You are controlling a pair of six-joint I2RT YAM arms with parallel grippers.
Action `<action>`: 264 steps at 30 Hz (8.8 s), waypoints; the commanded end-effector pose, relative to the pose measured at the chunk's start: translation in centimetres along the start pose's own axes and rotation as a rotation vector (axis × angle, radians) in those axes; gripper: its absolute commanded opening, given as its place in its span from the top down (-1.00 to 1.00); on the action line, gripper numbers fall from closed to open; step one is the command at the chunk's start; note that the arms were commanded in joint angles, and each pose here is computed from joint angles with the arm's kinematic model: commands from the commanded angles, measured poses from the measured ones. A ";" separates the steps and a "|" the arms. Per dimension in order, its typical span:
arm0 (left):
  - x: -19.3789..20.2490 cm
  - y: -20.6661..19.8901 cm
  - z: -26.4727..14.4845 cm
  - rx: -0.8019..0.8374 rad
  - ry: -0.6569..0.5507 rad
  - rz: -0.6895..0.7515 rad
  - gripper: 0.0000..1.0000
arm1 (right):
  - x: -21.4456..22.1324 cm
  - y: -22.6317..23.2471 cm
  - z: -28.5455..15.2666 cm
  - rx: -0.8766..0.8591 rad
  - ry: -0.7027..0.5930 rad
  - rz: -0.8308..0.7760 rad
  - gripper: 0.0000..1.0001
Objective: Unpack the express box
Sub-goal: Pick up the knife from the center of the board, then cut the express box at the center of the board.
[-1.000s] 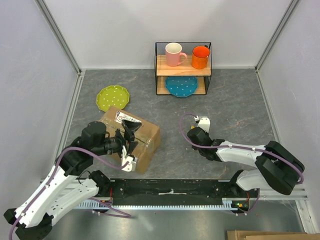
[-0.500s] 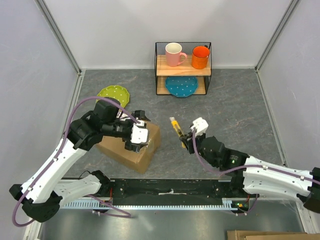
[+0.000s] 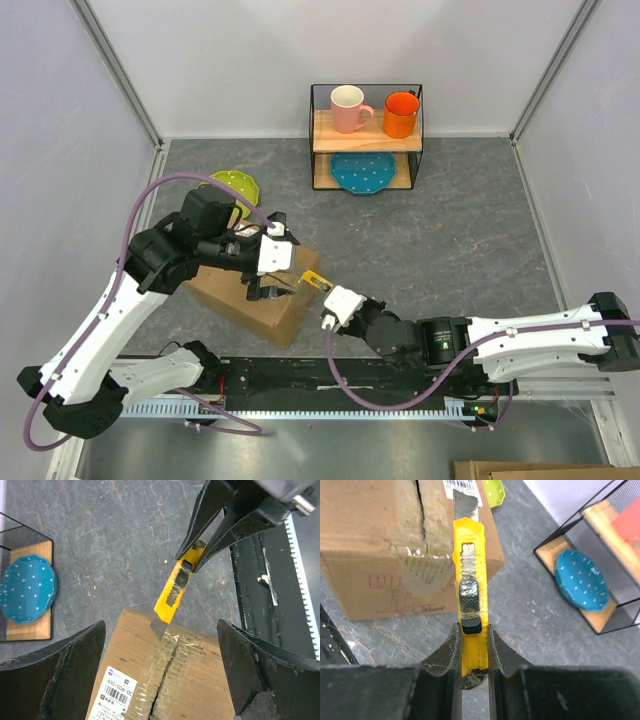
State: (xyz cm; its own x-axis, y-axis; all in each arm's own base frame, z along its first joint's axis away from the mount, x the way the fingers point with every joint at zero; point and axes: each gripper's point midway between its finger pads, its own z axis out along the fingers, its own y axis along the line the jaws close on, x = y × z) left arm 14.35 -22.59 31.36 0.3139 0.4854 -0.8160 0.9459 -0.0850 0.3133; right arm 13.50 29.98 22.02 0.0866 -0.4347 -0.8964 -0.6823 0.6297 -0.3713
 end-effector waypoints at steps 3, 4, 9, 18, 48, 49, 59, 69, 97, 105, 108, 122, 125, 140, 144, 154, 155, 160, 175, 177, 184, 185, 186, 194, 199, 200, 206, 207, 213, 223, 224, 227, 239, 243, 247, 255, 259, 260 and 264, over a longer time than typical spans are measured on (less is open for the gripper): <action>-0.4 -1.1 -0.2 0.044 -0.012 -0.087 -0.96 | -5.6 -0.5 -1.2 0.076 -0.065 -0.166 0.99; -0.4 -1.1 -0.1 0.047 -0.013 -0.088 -0.96 | -5.8 -0.3 -1.2 0.075 -0.065 -0.184 1.00; 0.1 -1.5 0.4 0.093 0.003 -0.099 -0.92 | -7.4 0.8 -1.5 0.070 -0.069 -0.294 1.00; 1.2 -3.7 0.4 0.250 0.067 -0.138 -0.50 | -9.9 0.4 -2.0 0.087 -0.097 -0.387 0.99; -10.6 4.1 -5.2 -0.263 -0.403 -0.038 0.96 | -13.4 -8.8 -12.0 -0.078 -0.617 0.541 -0.96; -11.5 4.4 -5.5 -0.268 -0.433 -0.088 0.97 | -14.4 -8.8 -12.1 -0.087 -0.631 0.533 -0.96; -16.6 4.3 -8.5 -0.249 -0.618 -0.188 0.96 | -22.8 -7.5 -8.4 -0.310 -0.762 0.540 -0.96; -17.0 2.0 -9.0 -0.134 -0.639 -0.246 0.97 | -27.3 -8.2 -7.5 -0.625 -0.917 0.512 -0.96; -14.9 2.8 -6.4 -0.097 -0.615 -0.307 0.97 | -30.2 -8.2 -6.8 -0.757 -1.091 0.512 -0.18; -15.7 2.9 -7.2 -0.110 -0.637 -0.299 0.96 | -30.0 -7.8 -5.7 -0.782 -1.111 0.555 -0.06; -15.8 2.9 -7.3 -0.110 -0.642 -0.298 0.97 | -30.1 -7.9 -5.7 -0.779 -1.129 0.564 -0.10; -15.6 2.7 -7.2 -0.103 -0.647 -0.316 0.96 | -30.9 -6.2 -4.2 -0.794 -1.120 0.559 0.83; -15.3 2.6 -7.1 -0.108 -0.640 -0.321 0.94 | -30.8 -6.6 -4.2 -0.763 -1.120 0.560 0.99; -14.0 0.8 -7.6 -0.122 -0.574 -0.262 0.47 | -29.6 -7.6 -4.3 -0.661 -0.973 0.462 1.00; -13.8 0.4 -7.4 -0.095 -0.567 -0.261 0.73 | -29.6 -7.4 -4.2 -0.676 -0.962 0.463 1.00; -13.9 -0.3 -7.3 -0.052 -0.564 -0.239 0.96 | -29.1 -7.2 -4.2 -0.680 -0.941 0.449 0.33; -14.0 -0.2 -7.3 -0.048 -0.568 -0.241 0.96 | -29.0 -6.6 -3.9 -0.713 -0.927 0.452 0.27; -14.4 0.0 -7.3 -0.043 -0.580 -0.257 0.96 | -28.6 -5.9 -3.2 -0.747 -0.910 0.459 0.07; -14.1 0.0 -7.1 -0.047 -0.589 -0.286 0.96 | -28.8 -4.9 -1.6 -0.762 -0.893 0.465 0.66; -13.9 0.0 -7.0 -0.045 -0.586 -0.295 0.96 | -29.0 -4.9 -1.7 -0.762 -0.904 0.467 0.83; -9.7 1.8 -6.0 -0.209 -0.424 -0.228 -0.27 | -26.8 -6.8 -0.1 -0.583 -0.834 0.490 1.00; -9.3 2.1 -6.1 -0.231 -0.403 -0.215 -0.33 | -25.3 -6.8 0.3 -0.549 -0.782 0.499 1.00; -8.8 2.5 -6.2 -0.261 -0.377 -0.171 -0.38 | -24.4 -7.5 1.0 -0.491 -0.757 0.505 1.00; -2.7 1.9 -5.1 -0.265 -0.119 0.064 -0.50 | -16.4 -10.0 4.3 -0.228 -0.580 0.603 1.00; 4.0 0.2 -3.0 -0.172 0.067 0.258 -0.46 | -12.5 -12.2 5.9 -0.029 -0.520 0.690 1.00; 4.7 0.2 -2.8 -0.171 0.088 0.284 -0.45 | -12.0 -12.5 6.1 -0.006 -0.518 0.707 0.99; 7.8 1.2 -1.5 -0.160 0.174 0.440 -0.45 | -8.4 -15.3 6.7 0.219 -0.530 0.854 0.99; 8.3 1.3 -1.2 -0.156 0.186 0.456 -0.45 | -8.0 -15.6 6.8 0.243 -0.535 0.863 0.99; 9.5 1.1 -0.2 -0.112 0.202 0.492 -0.43 | -6.4 -16.6 9.1 0.361 -0.573 0.867 0.99; 11.3 0.3 0.6 -0.075 0.223 0.541 -0.35 | -5.7 -12.9 16.6 0.263 -0.524 0.850 0.99; 11.9 0.0 0.8 -0.067 0.229 0.554 -0.33 | -5.7 -12.7 17.0 0.254 -0.525 0.864 1.00; 12.4 0.0 0.9 -0.086 0.237 0.592 -0.25 | -5.7 -11.7 18.6 0.217 -0.520 0.881 1.00; 14.8 0.3 1.9 -0.199 0.256 0.749 0.03 | -2.6 -5.3 24.2 0.028 -0.370 0.931 0.99; 14.9 0.9 2.1 -0.273 0.243 0.792 0.08 | -1.6 -3.7 24.6 -0.004 -0.330 0.935 0.99; 15.9 1.1 2.6 -0.313 0.250 0.814 0.08 | -2.1 -2.7 24.7 -0.046 -0.332 0.930 0.99; 15.8 2.6 3.5 -0.408 0.223 0.851 0.07 | -2.3 0.4 24.6 -0.124 -0.302 0.934 1.00; 15.6 3.4 3.8 -0.488 0.203 0.856 0.14 | -2.2 1.4 24.3 -0.142 -0.296 0.939 1.00; 15.1 3.9 3.6 -0.527 0.193 0.861 0.28 | -2.1 1.9 24.1 -0.151 -0.291 0.940 0.99; 14.2 5.0 3.3 -0.624 0.179 0.803 0.85 | -1.6 2.3 23.7 -0.156 -0.292 0.965 0.99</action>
State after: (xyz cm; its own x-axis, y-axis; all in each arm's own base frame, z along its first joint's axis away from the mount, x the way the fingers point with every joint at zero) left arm 21.80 -19.18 19.69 0.8371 0.5313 -0.1305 0.2220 -0.1119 0.9686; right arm 35.39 42.83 18.90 -0.2477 0.4680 -0.8483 -0.5273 0.6694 0.5233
